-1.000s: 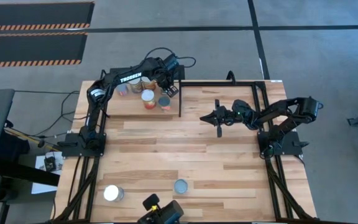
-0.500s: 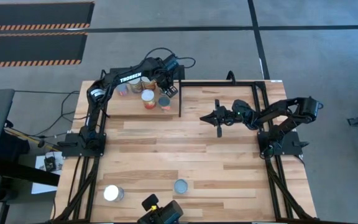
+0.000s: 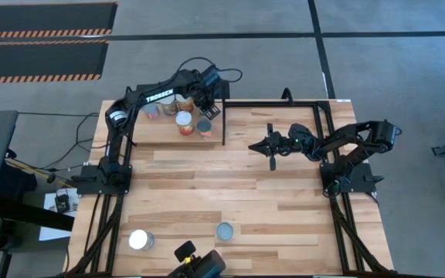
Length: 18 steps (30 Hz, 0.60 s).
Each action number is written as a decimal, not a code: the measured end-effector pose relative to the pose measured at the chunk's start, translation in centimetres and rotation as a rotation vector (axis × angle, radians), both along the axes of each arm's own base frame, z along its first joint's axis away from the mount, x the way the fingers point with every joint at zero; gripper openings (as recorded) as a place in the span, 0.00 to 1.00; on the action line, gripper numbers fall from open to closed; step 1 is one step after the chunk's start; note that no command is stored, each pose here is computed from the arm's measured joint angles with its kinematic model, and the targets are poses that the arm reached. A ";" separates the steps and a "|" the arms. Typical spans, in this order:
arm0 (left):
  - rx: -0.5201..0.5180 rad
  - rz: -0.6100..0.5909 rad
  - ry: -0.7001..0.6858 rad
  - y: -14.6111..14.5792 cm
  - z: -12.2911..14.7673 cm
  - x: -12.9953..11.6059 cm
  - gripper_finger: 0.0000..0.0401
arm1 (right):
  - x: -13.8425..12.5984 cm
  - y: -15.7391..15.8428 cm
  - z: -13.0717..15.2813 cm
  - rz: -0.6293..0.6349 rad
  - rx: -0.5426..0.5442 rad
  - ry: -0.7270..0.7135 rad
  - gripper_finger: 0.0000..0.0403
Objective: Pick and place cans onto a shelf
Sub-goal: Put the canned carrots on the shelf
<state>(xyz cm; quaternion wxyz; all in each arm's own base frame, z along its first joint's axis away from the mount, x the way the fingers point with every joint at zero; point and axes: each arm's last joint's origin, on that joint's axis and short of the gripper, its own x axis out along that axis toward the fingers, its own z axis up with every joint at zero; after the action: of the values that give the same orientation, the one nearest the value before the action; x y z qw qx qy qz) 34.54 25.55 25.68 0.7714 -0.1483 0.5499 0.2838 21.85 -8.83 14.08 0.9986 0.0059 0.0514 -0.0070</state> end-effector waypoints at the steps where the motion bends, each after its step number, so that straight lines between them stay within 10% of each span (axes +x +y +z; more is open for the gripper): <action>1: 0.007 -0.002 -0.008 -0.1 0.5 -0.1 0.18 | 0.0 0.0 0.0 0.000 0.000 0.000 0.02; 18: 0.181 -0.400 -0.134 -11.0 8.8 1.0 0.01 | 0.0 0.0 -0.1 0.000 0.000 0.006 0.02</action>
<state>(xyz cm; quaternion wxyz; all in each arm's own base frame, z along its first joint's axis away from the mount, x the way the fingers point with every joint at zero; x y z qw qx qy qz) 35.51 14.52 34.52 0.8573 0.0147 0.4881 0.1629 21.84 -8.83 14.02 0.9985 0.0057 0.0542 -0.0070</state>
